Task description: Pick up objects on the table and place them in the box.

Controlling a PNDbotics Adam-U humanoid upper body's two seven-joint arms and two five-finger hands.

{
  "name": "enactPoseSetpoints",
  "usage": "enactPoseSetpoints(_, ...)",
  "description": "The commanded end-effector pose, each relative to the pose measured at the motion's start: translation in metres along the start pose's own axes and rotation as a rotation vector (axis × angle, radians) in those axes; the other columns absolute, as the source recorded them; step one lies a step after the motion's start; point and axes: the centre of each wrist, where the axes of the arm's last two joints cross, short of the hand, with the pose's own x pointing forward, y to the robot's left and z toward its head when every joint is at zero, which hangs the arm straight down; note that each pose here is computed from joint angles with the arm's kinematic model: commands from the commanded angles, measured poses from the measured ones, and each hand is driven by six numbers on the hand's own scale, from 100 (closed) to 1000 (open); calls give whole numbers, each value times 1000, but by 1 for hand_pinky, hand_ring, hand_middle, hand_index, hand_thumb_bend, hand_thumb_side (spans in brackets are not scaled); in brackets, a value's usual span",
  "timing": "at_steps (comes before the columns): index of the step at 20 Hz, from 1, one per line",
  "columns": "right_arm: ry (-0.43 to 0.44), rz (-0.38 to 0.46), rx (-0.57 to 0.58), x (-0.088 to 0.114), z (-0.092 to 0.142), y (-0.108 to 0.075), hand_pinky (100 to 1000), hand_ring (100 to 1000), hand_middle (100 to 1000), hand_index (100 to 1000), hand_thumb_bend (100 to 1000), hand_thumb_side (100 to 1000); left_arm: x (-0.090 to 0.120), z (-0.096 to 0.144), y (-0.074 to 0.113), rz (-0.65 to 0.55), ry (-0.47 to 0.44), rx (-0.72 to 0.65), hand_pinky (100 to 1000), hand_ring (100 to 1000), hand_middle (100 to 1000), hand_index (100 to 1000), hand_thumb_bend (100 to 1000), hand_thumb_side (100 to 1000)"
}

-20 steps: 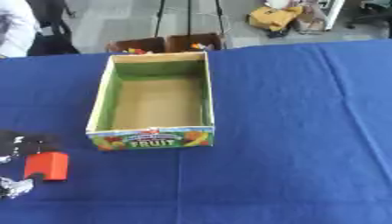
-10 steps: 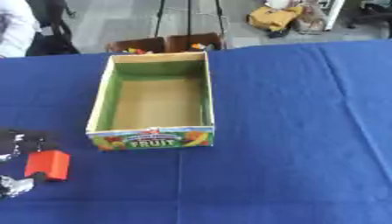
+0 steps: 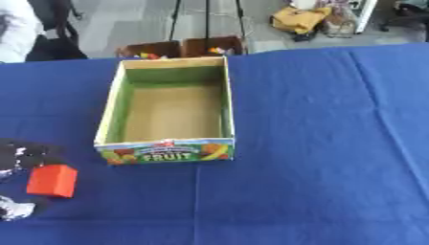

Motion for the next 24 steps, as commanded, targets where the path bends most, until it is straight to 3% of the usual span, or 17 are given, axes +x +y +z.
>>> enactPoseSetpoints(1,-26,3,-7,2,-7,-5,674,699,449,656,426,1000,-7,6,7,-153,-71,-152,861,959,1000,1000,350,1000)
enactPoseSetpoints(3,-27,3,-7,2,-7,-5,674,699,449,655,426,1000,-7,5,7,-165,-55,-147,855,951,1000,1000,351,1000)
enactPoseSetpoints(7,-26,2,-7,2,-7,-5,675,700,447,655,426,1000,-7,-1,4,-170,-38,-123,824,926,968,1000,270,1000)
enactPoseSetpoints(17,-24,5,-8,2,-6,-5,678,702,442,652,427,989,-10,-14,-5,-153,-39,-113,766,853,883,1000,262,1000)
enactPoseSetpoints(24,-17,8,-6,2,-6,-5,680,704,438,648,429,969,-14,-16,-7,-132,-52,-108,655,740,773,921,250,1000)
